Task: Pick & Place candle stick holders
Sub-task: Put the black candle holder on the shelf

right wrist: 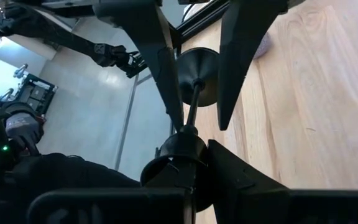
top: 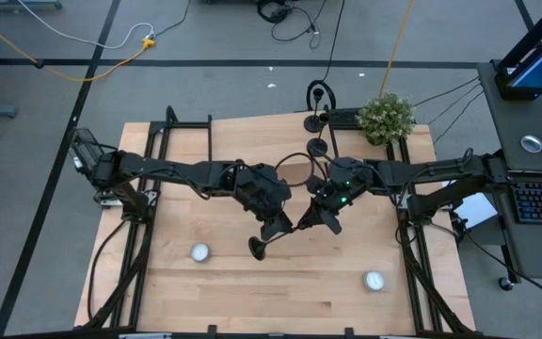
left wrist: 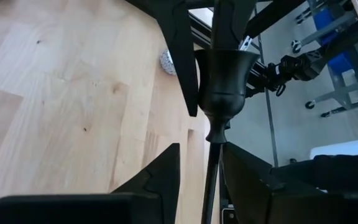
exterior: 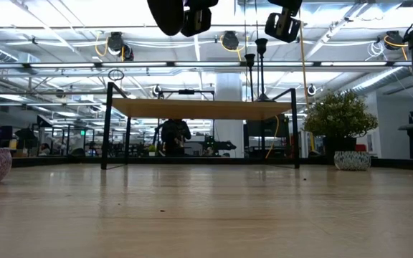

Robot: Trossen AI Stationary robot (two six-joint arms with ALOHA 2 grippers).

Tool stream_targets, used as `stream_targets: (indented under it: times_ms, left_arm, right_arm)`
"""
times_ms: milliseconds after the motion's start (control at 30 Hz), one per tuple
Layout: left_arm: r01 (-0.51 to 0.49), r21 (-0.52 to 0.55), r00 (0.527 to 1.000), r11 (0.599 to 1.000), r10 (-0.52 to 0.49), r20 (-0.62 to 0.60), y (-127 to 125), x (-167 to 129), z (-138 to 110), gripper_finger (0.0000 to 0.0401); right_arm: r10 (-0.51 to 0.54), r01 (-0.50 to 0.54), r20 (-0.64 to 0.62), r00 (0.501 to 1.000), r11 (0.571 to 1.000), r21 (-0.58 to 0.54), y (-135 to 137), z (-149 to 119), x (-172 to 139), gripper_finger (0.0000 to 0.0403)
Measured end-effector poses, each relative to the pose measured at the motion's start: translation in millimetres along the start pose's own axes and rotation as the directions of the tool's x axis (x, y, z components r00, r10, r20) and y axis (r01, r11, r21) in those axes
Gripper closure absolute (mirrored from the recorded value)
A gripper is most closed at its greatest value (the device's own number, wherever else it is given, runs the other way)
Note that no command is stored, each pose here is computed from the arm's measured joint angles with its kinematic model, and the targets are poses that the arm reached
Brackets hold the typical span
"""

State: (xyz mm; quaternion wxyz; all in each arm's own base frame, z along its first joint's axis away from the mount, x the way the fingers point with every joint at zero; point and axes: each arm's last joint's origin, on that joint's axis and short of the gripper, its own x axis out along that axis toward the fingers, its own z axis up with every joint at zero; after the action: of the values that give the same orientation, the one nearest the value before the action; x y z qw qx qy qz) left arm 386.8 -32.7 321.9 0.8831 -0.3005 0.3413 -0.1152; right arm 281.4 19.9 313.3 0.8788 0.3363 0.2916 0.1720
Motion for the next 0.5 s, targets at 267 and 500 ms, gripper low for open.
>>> stream_targets:
  times_ms: [267, 500]
  left_arm:
    - [-0.006, 0.014, 1.0, 1.0, 0.005, 0.006, -0.3, 0.1, 0.2, 0.0281]
    - [0.0, 0.009, 1.0, 1.0, 0.001, -0.007, 5.4, 12.9, -0.7, 0.0281]
  right_arm:
    - [0.001, -0.001, 0.001, 1.0, 1.0, -0.001, 0.1, 0.1, 0.0, 0.039]
    - [-0.002, 0.002, 0.0, 1.0, 1.0, 0.001, -0.1, -0.2, 0.0, 0.039]
